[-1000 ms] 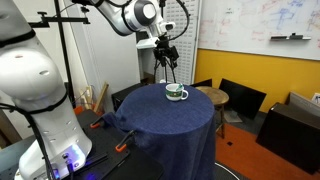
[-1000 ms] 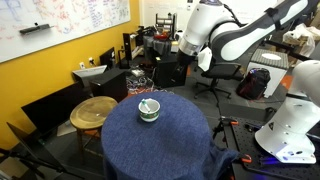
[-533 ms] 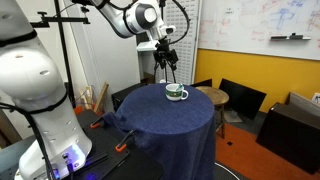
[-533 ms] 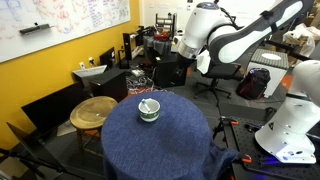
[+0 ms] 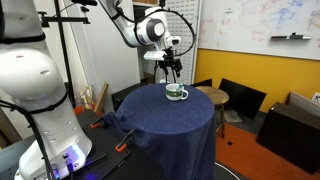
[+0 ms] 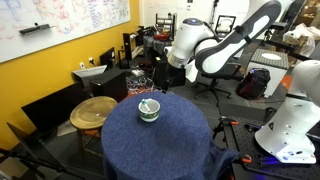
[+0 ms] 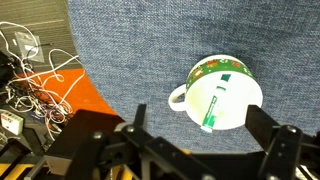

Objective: Take the green marker out of the white and green mug

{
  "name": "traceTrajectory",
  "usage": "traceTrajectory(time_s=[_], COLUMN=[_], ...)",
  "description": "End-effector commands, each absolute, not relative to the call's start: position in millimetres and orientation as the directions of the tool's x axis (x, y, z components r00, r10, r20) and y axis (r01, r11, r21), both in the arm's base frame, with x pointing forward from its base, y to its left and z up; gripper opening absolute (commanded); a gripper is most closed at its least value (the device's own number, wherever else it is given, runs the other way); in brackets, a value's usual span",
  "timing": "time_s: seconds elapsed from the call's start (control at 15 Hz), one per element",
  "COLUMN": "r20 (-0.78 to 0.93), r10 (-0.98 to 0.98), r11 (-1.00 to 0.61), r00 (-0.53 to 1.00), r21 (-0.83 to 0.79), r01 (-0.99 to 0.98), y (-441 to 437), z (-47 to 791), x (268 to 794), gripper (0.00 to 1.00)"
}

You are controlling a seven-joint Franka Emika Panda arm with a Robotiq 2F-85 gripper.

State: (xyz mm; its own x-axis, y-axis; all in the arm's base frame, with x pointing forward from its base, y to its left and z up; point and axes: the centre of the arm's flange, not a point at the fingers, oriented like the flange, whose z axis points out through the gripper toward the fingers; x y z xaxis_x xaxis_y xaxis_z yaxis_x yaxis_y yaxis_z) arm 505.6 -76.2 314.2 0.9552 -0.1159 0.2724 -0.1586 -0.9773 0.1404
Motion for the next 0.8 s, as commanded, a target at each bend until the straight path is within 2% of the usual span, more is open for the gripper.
traceTrajectory(time_s=[0.0, 0.73], r20=[0.28, 0.354], r10=[-0.103, -0.164], r11=[-0.978, -0.969], r00=[0.954, 0.921], r21=[0.144, 0.119], r01=[-0.148, -0.218], y=[-74, -53], z=[296, 267], x=[534, 568], gripper=[1.0, 1.0])
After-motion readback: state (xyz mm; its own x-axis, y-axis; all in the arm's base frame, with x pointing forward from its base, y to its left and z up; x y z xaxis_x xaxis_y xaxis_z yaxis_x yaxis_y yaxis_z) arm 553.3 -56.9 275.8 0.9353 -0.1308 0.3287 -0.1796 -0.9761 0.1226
